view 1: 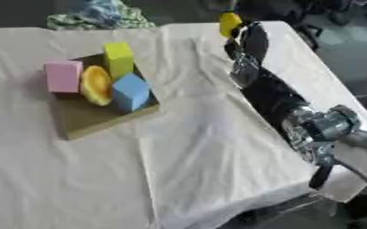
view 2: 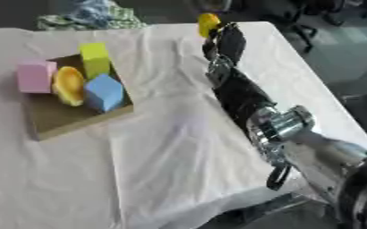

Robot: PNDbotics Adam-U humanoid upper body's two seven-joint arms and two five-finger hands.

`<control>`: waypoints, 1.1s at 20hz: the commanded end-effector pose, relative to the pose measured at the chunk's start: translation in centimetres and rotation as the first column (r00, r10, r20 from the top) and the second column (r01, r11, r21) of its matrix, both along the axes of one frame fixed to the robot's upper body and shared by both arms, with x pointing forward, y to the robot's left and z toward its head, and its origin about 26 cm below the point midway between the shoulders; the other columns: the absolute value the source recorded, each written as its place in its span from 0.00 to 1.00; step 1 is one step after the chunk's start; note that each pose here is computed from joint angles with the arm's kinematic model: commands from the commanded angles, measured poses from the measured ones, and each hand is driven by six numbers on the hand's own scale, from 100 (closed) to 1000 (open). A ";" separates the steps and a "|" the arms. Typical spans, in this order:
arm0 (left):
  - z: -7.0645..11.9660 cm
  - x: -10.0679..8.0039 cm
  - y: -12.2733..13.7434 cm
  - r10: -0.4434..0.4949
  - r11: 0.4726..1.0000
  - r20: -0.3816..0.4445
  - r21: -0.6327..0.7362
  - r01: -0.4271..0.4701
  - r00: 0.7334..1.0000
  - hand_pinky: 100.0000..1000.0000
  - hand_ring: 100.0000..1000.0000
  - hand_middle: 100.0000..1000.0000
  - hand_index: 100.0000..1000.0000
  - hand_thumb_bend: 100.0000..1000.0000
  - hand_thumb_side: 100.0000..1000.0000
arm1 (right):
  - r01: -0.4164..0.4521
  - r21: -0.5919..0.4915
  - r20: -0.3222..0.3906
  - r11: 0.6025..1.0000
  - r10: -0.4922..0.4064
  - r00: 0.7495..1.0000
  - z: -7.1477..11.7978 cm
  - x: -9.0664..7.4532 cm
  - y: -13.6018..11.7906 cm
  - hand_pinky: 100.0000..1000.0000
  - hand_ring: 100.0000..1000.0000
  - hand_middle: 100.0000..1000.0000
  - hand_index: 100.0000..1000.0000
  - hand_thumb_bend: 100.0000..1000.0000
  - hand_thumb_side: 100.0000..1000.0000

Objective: Pick up objects on the table and place them in the box.

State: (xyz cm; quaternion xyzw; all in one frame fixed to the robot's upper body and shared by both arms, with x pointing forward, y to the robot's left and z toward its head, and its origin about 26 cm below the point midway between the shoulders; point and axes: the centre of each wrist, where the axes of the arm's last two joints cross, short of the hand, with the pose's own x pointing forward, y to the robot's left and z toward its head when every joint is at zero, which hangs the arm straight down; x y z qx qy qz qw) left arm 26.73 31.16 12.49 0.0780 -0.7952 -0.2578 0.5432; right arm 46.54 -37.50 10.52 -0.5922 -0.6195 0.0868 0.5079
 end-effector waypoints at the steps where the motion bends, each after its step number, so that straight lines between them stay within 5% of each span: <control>1: 0.2 -0.1 0.2 0.013 1.000 0.007 -0.008 -0.013 1.000 0.70 0.46 0.58 0.76 0.07 0.89 | -0.209 -0.105 0.016 0.972 0.211 0.977 3.5 0.8 2.7 0.60 0.51 0.24 0.33 0.00 0.00; 6: -0.3 -0.2 0.2 0.020 0.999 -0.009 -0.027 -0.021 1.000 0.70 0.46 0.59 0.76 0.07 0.88 | -0.514 -0.183 -0.090 0.838 0.506 0.858 4.4 1.3 9.1 0.61 0.53 0.25 0.34 0.00 0.00; 10: -0.5 -0.2 0.1 0.014 0.999 -0.013 -0.040 -0.014 1.000 0.71 0.46 0.59 0.76 0.08 0.88 | -0.657 -0.230 -0.189 0.717 0.630 0.753 3.7 1.5 13.9 0.62 0.54 0.26 0.35 0.00 0.00; 15: -0.5 -0.2 0.0 0.012 0.999 -0.015 -0.048 -0.012 1.000 0.70 0.46 0.59 0.76 0.08 0.88 | -0.757 -0.279 -0.304 0.590 0.694 0.653 1.9 1.1 17.3 0.64 0.55 0.27 0.37 0.00 0.00; 19: -0.6 -0.1 -0.1 0.011 0.998 -0.015 -0.054 -0.012 1.000 0.70 0.46 0.59 0.76 0.08 0.88 | -0.804 -0.286 -0.385 0.522 0.705 0.595 0.3 0.8 18.3 0.65 0.57 0.30 0.40 0.00 0.00; 21: -0.6 -0.1 -0.1 0.008 0.998 -0.016 -0.058 -0.009 1.000 0.70 0.46 0.59 0.76 0.08 0.88 | -0.816 -0.280 -0.414 0.506 0.704 0.578 -0.3 0.7 18.3 0.65 0.59 0.34 0.44 0.03 0.04; 22: -0.6 -0.1 -0.1 0.008 0.998 -0.017 -0.060 -0.009 1.000 0.70 0.46 0.59 0.76 0.08 0.88 | -0.821 -0.279 -0.428 0.498 0.701 0.570 -0.4 0.6 18.2 0.68 0.64 0.44 0.57 0.11 0.19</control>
